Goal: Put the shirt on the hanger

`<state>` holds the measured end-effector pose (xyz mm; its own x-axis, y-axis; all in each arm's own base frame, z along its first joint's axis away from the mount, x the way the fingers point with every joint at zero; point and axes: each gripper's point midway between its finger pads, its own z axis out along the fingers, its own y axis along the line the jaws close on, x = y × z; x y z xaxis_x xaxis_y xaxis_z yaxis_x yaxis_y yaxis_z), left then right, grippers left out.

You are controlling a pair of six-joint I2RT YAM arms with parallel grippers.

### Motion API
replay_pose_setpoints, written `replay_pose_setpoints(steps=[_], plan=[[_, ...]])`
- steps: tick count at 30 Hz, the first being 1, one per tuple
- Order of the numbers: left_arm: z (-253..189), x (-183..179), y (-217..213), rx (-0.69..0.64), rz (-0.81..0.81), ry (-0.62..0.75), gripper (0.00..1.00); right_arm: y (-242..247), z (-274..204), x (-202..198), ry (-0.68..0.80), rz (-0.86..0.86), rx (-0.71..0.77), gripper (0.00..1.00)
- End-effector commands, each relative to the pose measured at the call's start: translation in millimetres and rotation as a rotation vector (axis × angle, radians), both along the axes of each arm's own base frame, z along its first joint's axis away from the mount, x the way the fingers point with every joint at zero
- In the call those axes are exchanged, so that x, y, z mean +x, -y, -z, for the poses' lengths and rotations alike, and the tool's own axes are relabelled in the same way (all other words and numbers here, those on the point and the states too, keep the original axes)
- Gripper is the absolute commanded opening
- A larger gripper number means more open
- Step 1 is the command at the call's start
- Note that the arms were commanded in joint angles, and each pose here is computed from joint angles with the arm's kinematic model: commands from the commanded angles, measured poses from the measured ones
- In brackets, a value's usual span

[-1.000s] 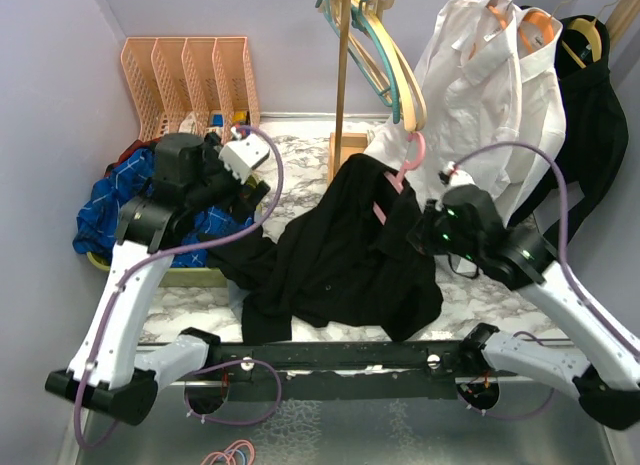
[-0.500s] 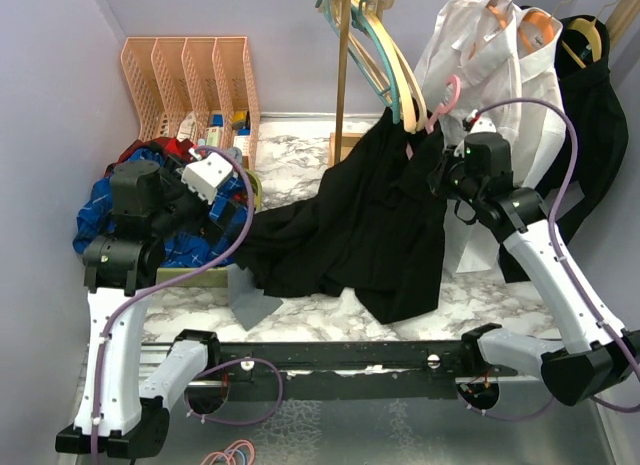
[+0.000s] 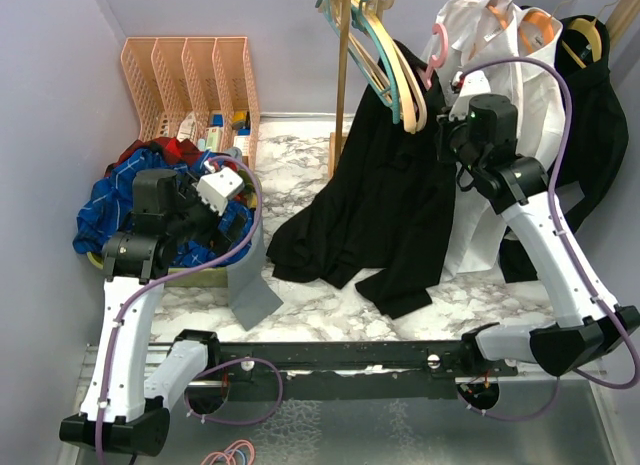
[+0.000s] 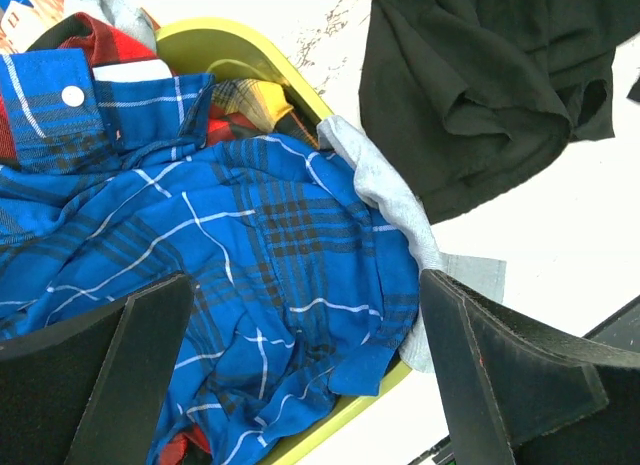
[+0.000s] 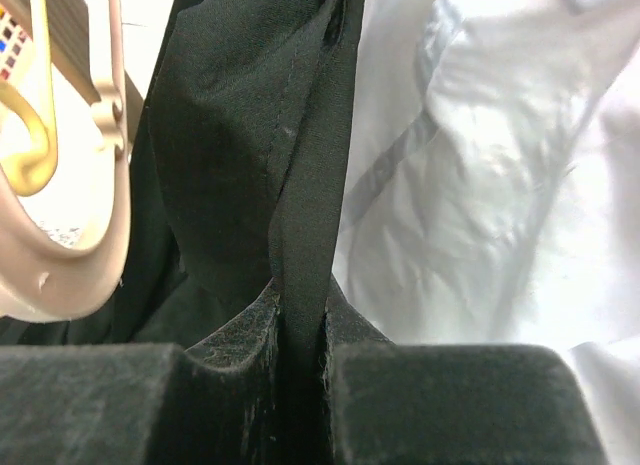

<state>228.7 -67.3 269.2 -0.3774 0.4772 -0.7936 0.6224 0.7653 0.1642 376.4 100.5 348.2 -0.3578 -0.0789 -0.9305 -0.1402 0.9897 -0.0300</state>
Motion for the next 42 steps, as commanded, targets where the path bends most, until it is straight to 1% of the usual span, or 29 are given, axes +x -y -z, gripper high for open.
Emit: replay_pose_setpoints(steps=[1,5,10,18,23,26,30,32,36,42], plan=[[-7.7,-3.5,8.2,-0.044,0.032,0.021,0.99,18.4,-63.2,15.5,0.206,0.047,-0.096,0.01],[1.7,-7.1,11.8,-0.055,0.052,0.000,0.99,16.7,-87.4,15.6,0.274,0.029,-0.097,0.01],[11.3,-12.6,13.9,-0.063,0.062,-0.025,0.99,25.7,-106.6,11.8,0.325,0.058,-0.122,0.01],[12.0,-11.7,15.6,-0.078,0.060,-0.023,0.99,36.3,-142.9,14.8,0.402,0.103,-0.137,0.01],[10.3,-9.5,12.6,-0.074,0.038,-0.015,0.99,40.7,-158.4,29.1,0.427,0.119,-0.123,0.01],[8.5,-8.7,10.7,-0.078,0.023,-0.009,0.99,43.0,-157.9,41.5,0.418,0.123,-0.106,0.01],[-3.5,-1.5,2.4,-0.094,-0.055,0.026,0.99,50.5,-143.7,60.1,0.371,0.130,-0.082,0.01],[-12.0,6.5,-8.5,-0.093,-0.143,0.058,0.99,55.0,-137.3,65.6,0.356,0.127,-0.051,0.01],[-27.7,18.0,-29.3,-0.076,-0.284,0.118,0.99,63.6,-129.2,69.3,0.340,0.117,-0.002,0.01],[-41.3,27.8,-51.5,-0.045,-0.416,0.175,0.99,75.0,-117.3,70.9,0.318,0.120,0.019,0.01]])
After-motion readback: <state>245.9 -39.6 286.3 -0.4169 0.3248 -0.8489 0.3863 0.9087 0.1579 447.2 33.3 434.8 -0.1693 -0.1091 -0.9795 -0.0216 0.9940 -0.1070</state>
